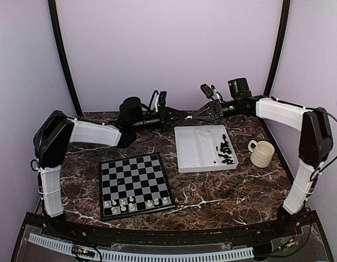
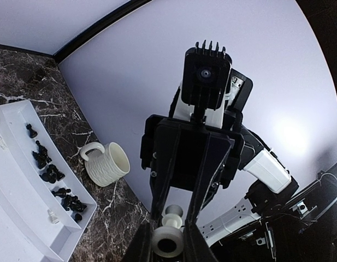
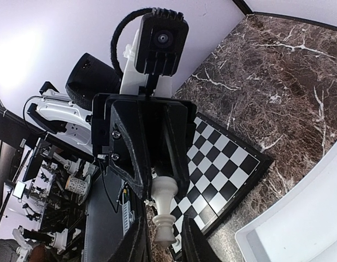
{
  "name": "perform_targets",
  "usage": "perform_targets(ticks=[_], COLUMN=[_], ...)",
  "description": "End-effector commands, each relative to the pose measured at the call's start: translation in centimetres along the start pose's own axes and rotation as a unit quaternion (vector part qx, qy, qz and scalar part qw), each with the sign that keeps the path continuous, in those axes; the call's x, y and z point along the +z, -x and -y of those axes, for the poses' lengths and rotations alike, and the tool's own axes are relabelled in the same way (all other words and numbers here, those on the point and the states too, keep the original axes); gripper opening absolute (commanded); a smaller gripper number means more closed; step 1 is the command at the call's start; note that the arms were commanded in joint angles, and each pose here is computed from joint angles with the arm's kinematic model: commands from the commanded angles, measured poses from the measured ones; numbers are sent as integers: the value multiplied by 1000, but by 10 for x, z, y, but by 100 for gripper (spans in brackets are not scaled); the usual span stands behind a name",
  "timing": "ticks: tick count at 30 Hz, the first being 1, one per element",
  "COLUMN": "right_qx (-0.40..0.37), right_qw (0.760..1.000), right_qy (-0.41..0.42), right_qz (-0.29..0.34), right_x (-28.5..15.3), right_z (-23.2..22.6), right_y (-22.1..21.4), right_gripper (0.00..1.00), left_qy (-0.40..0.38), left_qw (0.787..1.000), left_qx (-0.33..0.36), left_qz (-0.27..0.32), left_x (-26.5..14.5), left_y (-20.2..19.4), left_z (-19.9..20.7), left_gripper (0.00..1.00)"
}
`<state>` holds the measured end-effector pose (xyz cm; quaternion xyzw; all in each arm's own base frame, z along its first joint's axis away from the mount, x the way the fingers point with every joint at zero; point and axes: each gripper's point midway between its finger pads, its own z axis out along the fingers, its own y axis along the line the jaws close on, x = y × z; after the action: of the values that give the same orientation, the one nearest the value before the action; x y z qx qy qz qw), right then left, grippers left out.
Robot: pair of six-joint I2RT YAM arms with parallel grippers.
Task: Set up the chess pieces on the board
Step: Pass from the left arm to the right
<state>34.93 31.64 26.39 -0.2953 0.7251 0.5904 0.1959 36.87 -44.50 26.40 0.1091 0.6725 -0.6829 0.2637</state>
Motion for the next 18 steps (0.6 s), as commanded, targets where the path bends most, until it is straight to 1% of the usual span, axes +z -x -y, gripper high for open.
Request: perform_targets(ticks=[1, 4, 6, 7, 8, 9, 10, 11, 12, 13, 14, 15, 16, 17, 18], right_qx=[-11, -16, -24, -31, -39, -52, -77, -95, -115, -135, -152, -175, -195, -217, -240], right_qw=[1000, 1000, 1000, 999, 998, 997, 994, 990, 986, 981, 975, 968, 961, 953, 943], right_qy=[0, -7, -18, -28, -40, -57, -81, -98, -118, -136, -154, -170, -184, -198, -211], right_qz=[2, 2, 0, -2, -5, -10, -14, -18, -24, -31, -43, -53, -65, -78, -90], right_x=[2, 1, 0, -1, -1, -2, -4, -5, -7, -8, -8, -8, -6, -3, 1], right_z=[2, 3, 5, 6, 7, 9, 12, 10, 10, 9, 8, 5, 3, 1, -3], right_y=[0, 1, 2, 3, 3, 4, 6, 9, 11, 11, 9, 9, 7, 5, 3], right_gripper=[19, 8, 6, 5, 5, 4, 4, 3, 3, 2, 2, 2, 2, 2, 2], left_qy=[-25, -22, -20, -15, -11, 1, 20, 28, 54, 65, 97, 112, 144, 160, 192], left_qw=[999, 1000, 1000, 1000, 1000, 999, 999, 997, 996, 991, 988, 980, 976, 968, 964], left_qx=[20, 19, 22, 24, 28, 39, 39, 73, 76, 118, 119, 162, 161, 191, 185], left_qz=[11, 10, 7, 5, 6, 2, 0, 5, -4, 4, -7, 4, -5, 6, 1], left_x=[-1, -1, -1, -1, -1, -2, -5, -9, -13, -19, -27, -35, -44, -54, -67], left_y=[7, 7, 7, 6, 7, 6, 8, 13, 13, 21, 20, 30, 30, 40, 41], left_z=[24, 23, 22, 20, 21, 18, 16, 24, 17, 26, 17, 27, 17, 25, 13], left_gripper=[6, 6, 11, 17, 21, 28, 34, 36, 38, 39, 41, 42, 44, 44, 45])
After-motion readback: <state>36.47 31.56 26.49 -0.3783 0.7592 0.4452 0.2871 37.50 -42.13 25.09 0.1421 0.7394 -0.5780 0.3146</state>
